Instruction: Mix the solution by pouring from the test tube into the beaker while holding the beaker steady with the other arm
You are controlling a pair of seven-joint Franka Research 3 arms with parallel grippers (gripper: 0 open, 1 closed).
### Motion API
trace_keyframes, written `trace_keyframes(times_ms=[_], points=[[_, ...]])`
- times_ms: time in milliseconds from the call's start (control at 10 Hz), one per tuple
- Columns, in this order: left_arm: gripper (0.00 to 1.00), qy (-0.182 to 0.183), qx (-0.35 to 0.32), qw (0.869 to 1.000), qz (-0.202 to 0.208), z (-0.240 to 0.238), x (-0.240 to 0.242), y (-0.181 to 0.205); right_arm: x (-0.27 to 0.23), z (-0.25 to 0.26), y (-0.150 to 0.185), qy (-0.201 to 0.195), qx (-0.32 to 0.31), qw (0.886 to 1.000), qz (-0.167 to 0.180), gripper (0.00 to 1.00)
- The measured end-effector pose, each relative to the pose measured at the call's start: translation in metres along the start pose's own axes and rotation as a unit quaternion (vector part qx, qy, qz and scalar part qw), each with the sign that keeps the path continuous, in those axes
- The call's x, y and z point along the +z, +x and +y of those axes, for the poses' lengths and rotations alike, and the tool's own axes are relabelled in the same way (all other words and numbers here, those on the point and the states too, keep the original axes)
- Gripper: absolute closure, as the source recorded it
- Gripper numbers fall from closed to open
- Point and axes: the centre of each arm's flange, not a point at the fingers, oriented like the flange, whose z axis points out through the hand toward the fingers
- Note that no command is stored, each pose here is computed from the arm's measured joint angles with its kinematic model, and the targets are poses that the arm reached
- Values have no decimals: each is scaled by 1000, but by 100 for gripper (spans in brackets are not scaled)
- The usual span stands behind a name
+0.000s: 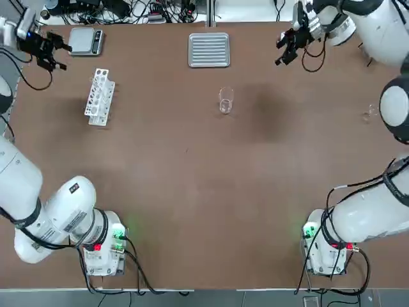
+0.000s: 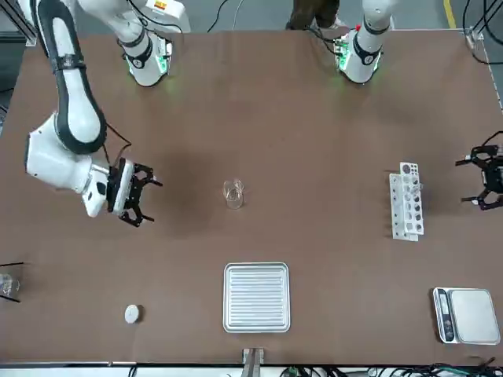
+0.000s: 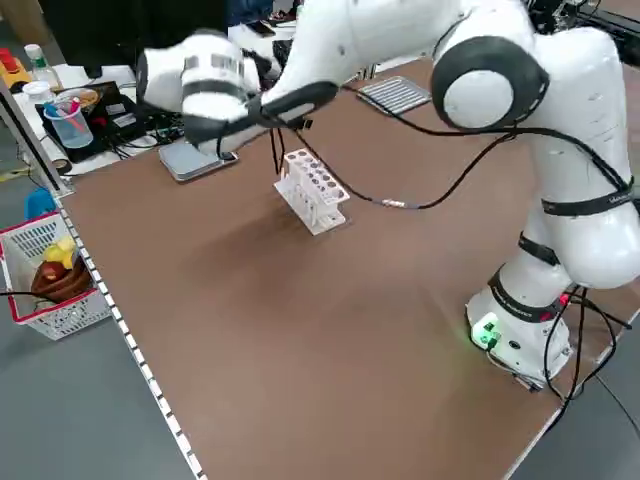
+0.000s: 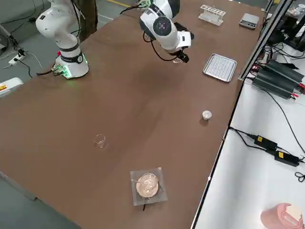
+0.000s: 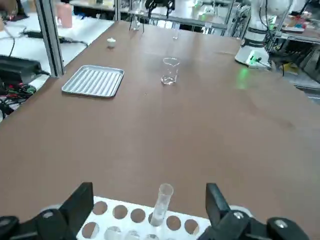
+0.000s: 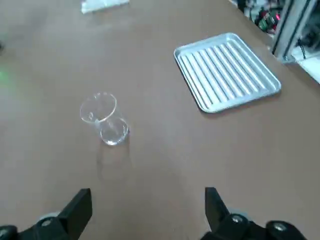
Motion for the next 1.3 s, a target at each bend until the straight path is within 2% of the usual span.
trace_keyframes(times_ms=[100, 300, 400, 600, 900, 1100, 1300], points=[[1, -6, 25, 1000, 17, -3, 13, -21, 24, -2, -13, 3, -12, 1000, 28, 0], [1, -16, 56, 997, 44, -5, 35, -56, 53, 0, -38, -2, -29, 999, 42, 0], [1, -19, 57, 996, 59, -5, 47, -71, 65, 0, -49, -2, -34, 998, 53, 0], [4, -20, 54, 995, 85, -7, 65, -94, 102, -8, -71, -10, -43, 994, 102, 0], [10, 1, 46, 988, 145, -13, 88, -112, 155, -25, -98, -3, -39, 987, 158, 0], [11, 3, 70, 986, 154, -12, 94, -119, 173, -32, -105, 5, -30, 984, 173, 0], [17, 2, 80, 984, 160, -10, 96, -123, 190, -40, -107, 7, -38, 984, 175, 0]])
